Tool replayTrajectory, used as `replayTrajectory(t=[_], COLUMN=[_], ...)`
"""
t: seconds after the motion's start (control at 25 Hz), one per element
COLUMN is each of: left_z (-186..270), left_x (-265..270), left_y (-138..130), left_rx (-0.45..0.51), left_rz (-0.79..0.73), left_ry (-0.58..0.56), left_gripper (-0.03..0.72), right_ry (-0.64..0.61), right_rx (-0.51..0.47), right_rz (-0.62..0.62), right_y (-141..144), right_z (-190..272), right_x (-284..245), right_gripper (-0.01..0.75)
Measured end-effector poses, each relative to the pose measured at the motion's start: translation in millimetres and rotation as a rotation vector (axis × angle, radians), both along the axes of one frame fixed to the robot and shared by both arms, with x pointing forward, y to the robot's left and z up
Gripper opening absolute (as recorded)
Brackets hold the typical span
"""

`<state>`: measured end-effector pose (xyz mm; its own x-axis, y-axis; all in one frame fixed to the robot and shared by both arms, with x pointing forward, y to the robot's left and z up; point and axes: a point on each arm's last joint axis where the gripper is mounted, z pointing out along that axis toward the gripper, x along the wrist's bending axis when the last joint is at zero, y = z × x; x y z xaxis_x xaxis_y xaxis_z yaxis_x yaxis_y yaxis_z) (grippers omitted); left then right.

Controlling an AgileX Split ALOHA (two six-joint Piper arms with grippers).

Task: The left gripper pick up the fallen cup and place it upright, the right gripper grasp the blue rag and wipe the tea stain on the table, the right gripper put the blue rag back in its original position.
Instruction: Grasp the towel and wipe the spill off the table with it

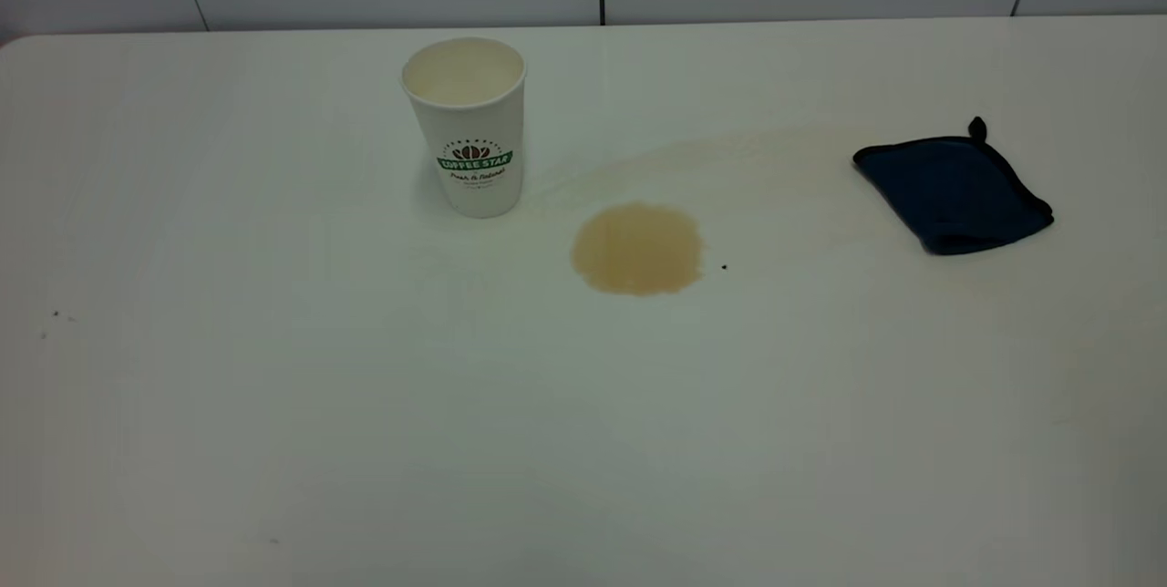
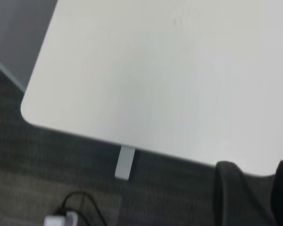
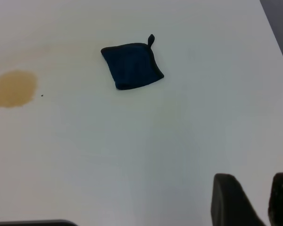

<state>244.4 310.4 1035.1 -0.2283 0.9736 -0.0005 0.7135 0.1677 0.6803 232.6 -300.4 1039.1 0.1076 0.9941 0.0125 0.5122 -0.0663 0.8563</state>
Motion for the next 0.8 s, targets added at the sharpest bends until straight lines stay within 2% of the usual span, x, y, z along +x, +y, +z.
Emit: replayTrajectory(t=[0.52, 0.8], left_z=[-1.1, -1.3], left_x=[-21.6, -22.4], left_y=[-1.6, -1.6], left_rx=[0.032, 0.033], left_rz=[-0.062, -0.062], left_ry=[-0.15, -0.155], left_gripper=[0.237, 0.237], right_ry=[0.0, 0.0], right_rx=[0.0, 0.0], right_rz=[0.0, 0.0], right_y=[0.0, 0.0], right_z=[0.0, 0.0], right_x=[0.0, 0.0], right_gripper=[0.24, 0.24])
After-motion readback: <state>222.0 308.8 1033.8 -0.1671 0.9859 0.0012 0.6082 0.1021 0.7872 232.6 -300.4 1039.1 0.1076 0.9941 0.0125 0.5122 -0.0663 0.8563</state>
